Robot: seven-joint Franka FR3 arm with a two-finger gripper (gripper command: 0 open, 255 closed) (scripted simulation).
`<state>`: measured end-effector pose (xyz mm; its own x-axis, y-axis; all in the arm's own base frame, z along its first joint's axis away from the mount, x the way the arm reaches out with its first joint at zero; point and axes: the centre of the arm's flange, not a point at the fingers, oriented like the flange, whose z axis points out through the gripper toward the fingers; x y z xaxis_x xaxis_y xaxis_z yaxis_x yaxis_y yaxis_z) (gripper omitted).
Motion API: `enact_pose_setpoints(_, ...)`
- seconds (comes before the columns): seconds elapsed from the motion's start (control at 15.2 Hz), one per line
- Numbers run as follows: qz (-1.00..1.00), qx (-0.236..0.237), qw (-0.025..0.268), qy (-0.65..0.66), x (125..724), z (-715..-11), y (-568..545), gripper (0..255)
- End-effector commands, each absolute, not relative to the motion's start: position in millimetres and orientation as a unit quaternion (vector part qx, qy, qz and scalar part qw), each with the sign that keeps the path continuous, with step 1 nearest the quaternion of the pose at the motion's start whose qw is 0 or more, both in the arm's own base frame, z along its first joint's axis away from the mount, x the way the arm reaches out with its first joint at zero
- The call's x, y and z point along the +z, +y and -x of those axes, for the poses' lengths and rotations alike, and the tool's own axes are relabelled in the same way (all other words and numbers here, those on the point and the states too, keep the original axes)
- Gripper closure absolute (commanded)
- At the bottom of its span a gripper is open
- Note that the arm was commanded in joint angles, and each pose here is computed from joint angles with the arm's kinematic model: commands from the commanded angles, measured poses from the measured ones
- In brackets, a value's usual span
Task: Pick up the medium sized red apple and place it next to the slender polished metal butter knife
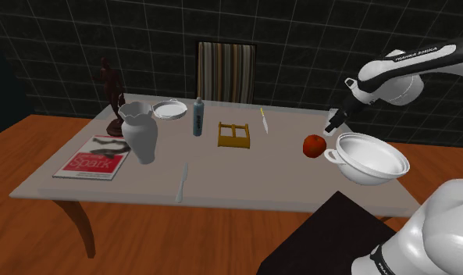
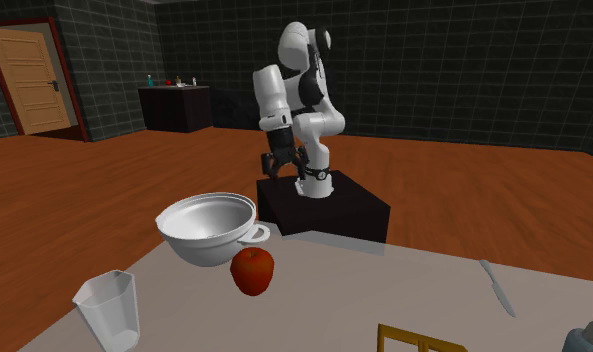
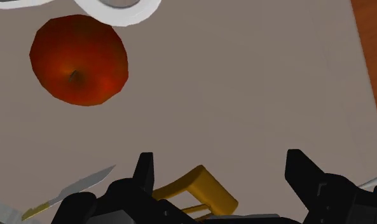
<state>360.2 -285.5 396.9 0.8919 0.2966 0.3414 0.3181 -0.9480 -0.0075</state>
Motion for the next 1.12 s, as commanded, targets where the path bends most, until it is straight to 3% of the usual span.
enact_pose_setpoints(0.0,0.970,-0.177,0.030,-0.163,381.4,-365.7,-305.5,0)
enact_pose_setpoints(1.06,0.959,-0.211,0.028,-0.187,273.2,-408.2,-432.0,0)
